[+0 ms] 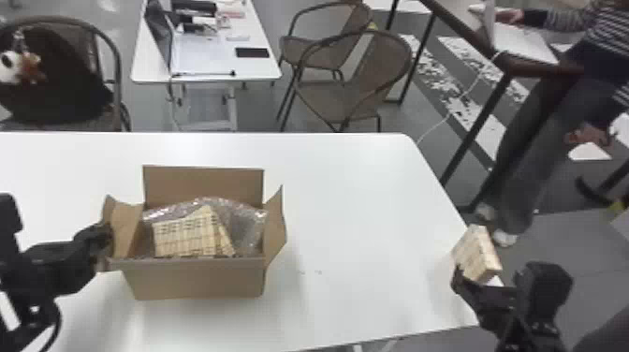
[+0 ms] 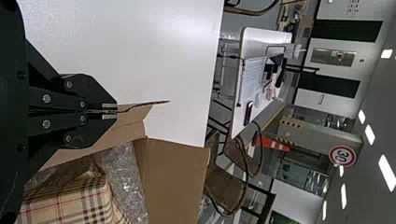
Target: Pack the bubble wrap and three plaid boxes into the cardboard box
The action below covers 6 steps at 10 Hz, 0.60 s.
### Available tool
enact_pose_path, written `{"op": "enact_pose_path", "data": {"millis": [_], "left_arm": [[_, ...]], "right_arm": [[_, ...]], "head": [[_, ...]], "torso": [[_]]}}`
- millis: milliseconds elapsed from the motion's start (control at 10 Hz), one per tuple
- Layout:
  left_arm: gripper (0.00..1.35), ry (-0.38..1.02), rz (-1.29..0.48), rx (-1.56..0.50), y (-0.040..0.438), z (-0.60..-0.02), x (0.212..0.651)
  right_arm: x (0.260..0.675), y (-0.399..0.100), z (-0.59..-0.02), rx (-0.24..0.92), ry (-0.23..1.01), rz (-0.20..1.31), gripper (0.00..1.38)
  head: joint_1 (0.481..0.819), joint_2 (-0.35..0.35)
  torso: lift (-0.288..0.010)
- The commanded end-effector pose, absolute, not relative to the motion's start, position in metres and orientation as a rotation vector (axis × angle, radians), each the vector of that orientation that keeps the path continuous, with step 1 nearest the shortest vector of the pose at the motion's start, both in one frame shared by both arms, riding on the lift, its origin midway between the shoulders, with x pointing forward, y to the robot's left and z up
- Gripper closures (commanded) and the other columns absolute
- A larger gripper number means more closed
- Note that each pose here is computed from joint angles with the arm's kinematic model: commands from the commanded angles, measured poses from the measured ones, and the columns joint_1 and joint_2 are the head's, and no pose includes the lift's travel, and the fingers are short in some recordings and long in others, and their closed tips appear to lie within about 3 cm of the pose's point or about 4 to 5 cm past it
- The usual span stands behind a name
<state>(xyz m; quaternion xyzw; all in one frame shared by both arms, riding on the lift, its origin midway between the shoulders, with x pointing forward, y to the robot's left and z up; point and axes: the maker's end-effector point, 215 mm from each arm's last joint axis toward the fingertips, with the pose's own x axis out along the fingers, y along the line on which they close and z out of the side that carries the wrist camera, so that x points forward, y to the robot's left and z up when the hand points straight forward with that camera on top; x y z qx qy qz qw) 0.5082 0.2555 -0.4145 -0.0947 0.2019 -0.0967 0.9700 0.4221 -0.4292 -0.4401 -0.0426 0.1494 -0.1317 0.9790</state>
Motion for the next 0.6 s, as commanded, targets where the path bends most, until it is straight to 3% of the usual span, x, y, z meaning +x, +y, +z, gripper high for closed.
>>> {"op": "enact_pose_path", "data": {"millis": [0,400,500], "left_arm": [[1.22,0.407,-0.195,-0.195,0.255,-0.415,0.508],[1.22,0.403,-0.199,-0.195,0.253,-0.413,0.509],[1.22,0.401,-0.200,-0.196,0.253,-0.412,0.509]], "right_arm": [[0.419,-0.440,-0.452,-0.077,0.325,-0.268,0.14],[0.449,-0.450,-0.458,-0.100,0.332,-0.220,0.16],[0.451,-0.455,-0.461,-0.104,0.338,-0.218,0.36]], "head": [[0.695,-0.203],[0.695,-0.217],[0.695,-0.219]], "torso": [[-0.092],[-0.092],[-0.092]]}}
